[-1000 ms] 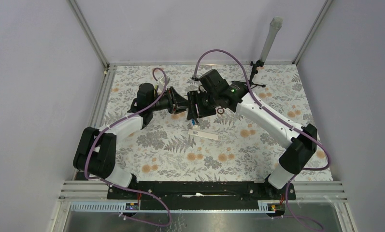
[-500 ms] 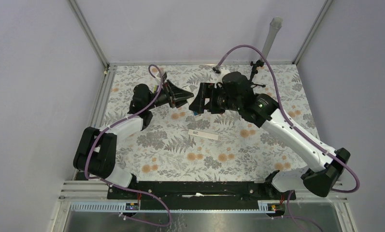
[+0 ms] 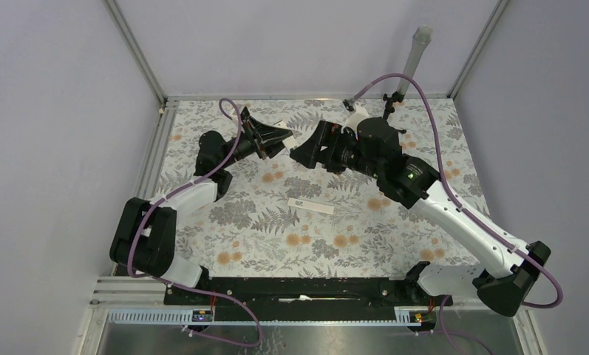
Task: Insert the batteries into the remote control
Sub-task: Load the battery into the remote control.
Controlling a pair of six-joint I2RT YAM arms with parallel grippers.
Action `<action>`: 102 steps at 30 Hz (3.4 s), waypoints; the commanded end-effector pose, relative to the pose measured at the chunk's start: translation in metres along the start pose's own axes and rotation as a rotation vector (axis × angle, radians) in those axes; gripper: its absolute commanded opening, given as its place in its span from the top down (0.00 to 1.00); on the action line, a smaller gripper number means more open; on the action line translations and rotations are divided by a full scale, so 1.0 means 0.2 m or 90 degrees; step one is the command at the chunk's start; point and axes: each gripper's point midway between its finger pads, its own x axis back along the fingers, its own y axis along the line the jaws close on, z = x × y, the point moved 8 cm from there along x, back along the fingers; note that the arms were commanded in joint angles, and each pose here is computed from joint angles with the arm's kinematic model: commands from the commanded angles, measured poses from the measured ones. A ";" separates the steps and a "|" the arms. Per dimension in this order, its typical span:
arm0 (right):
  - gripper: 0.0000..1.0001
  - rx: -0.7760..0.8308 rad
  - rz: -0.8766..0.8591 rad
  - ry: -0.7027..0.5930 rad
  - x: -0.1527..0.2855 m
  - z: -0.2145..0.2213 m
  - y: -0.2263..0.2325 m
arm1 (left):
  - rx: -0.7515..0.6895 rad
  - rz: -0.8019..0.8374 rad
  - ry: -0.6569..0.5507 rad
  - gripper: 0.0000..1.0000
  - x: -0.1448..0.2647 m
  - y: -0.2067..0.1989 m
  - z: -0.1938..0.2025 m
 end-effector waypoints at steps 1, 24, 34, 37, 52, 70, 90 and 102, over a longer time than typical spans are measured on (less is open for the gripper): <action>0.08 -0.039 -0.076 -0.070 0.05 -0.06 0.07 | -0.008 0.073 -0.031 0.84 0.02 -0.16 0.01; 0.43 -0.142 -0.149 -0.151 0.08 -0.11 0.12 | 0.060 0.109 -0.058 0.84 0.03 -0.26 0.01; 0.38 -0.158 -0.116 -0.132 0.04 -0.09 0.09 | 0.040 0.081 -0.062 0.84 0.04 -0.26 0.03; 0.39 -0.159 -0.115 -0.123 0.03 -0.08 0.08 | 0.034 0.076 -0.059 0.84 0.03 -0.27 0.03; 0.52 -0.164 -0.099 -0.114 0.00 -0.06 0.04 | 0.030 0.068 -0.059 0.84 0.04 -0.28 0.04; 0.58 -0.223 -0.051 -0.091 -0.03 -0.07 -0.05 | 0.013 0.067 -0.047 0.84 0.04 -0.31 0.06; 0.67 -0.217 0.046 -0.031 -0.11 -0.03 -0.12 | -0.071 0.094 -0.008 0.84 0.02 -0.39 0.07; 0.63 -0.139 0.164 0.050 -0.18 0.02 -0.23 | -0.238 0.014 0.007 0.83 0.01 -0.43 0.09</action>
